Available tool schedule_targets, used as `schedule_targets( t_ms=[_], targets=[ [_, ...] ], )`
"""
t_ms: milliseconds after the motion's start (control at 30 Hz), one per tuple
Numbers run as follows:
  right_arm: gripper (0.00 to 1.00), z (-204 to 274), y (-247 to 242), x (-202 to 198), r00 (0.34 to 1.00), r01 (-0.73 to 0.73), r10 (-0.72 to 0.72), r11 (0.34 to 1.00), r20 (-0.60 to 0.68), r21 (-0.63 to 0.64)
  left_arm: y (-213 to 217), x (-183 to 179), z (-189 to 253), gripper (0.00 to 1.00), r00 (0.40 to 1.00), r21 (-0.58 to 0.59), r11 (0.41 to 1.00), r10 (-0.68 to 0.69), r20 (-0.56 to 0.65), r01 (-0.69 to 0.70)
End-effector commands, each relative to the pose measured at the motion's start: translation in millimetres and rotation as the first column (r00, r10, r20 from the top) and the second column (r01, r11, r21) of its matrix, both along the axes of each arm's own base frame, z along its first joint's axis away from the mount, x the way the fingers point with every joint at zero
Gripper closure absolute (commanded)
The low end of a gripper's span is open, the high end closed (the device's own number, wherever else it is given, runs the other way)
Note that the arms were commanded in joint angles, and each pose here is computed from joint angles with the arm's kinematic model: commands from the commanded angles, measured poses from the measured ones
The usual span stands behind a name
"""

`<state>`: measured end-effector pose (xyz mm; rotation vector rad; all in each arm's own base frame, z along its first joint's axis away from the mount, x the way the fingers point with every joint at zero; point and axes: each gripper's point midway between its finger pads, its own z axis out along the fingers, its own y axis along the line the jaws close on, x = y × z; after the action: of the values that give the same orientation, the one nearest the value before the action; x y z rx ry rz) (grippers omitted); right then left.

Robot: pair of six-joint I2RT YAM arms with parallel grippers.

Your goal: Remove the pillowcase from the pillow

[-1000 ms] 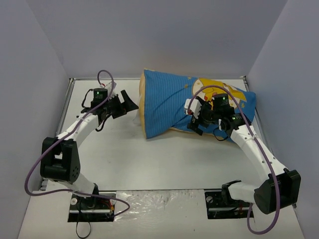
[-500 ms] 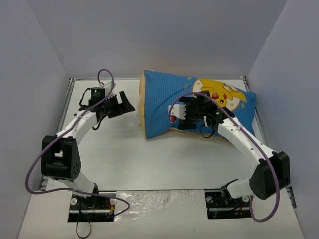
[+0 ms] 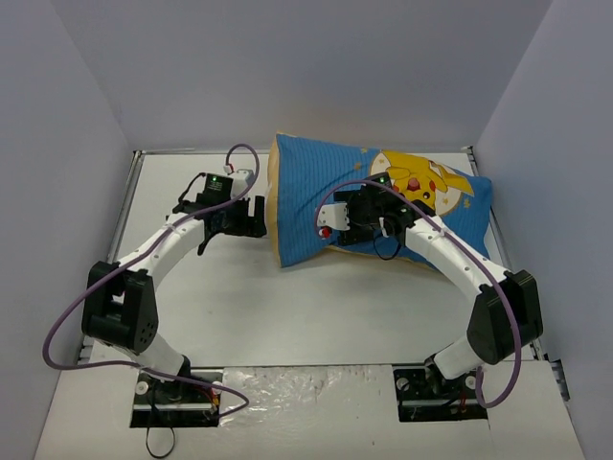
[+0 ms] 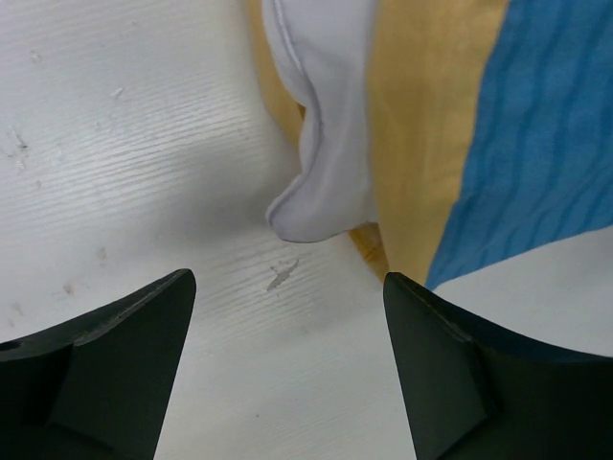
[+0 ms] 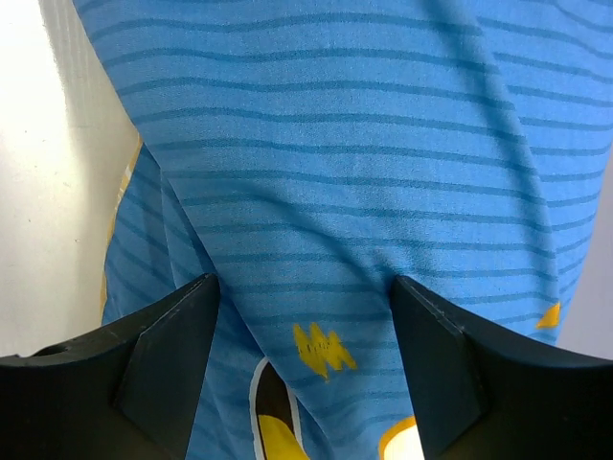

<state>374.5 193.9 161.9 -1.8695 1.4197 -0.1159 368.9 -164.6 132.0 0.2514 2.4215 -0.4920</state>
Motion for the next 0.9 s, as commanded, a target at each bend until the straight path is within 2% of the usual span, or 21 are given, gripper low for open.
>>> schedule_targets(
  t_ms=[0,200,300,400,567,767,867],
  targets=[
    [0.32,26.5,1.3,4.8,0.998,0.004,-0.006,1.0,0.061,0.025,16.7,11.6,-3.7,0.23,1.0,0.094,0.995,0.015,0.016,-0.017],
    [0.29,21.2,-0.8,2.4,0.999,0.009,-0.01,1.0,0.05,0.017,19.8,17.5,-4.7,0.24,0.998,0.111,0.994,0.008,0.061,-0.015],
    [0.29,20.3,-0.3,4.4,0.999,0.015,-0.016,1.0,0.046,0.017,-5.2,23.3,1.3,0.24,0.99,0.014,0.996,-0.091,0.111,0.09],
    [0.29,22.5,1.4,2.7,0.999,0.007,-0.008,1.0,0.047,0.025,-17.2,26.8,6.8,0.24,0.977,-0.037,0.99,-0.131,0.165,0.139],
    [0.31,24.9,0.1,0.7,0.999,0.003,-0.005,1.0,0.052,0.03,-22.4,28.8,-2.6,0.26,0.978,-0.054,0.986,-0.151,0.143,0.16],
    [0.31,29.0,1.5,-6.4,0.999,-0.008,0.005,0.998,0.049,0.056,-22.5,40.0,-11.2,0.37,0.98,-0.032,0.986,-0.156,0.125,0.161],
    [0.31,28.6,0.6,-8.4,0.999,-0.005,0.002,0.998,0.047,0.058,-17.4,42.7,-11.8,0.39,0.981,-0.009,0.988,-0.15,0.123,0.152]
  ],
)
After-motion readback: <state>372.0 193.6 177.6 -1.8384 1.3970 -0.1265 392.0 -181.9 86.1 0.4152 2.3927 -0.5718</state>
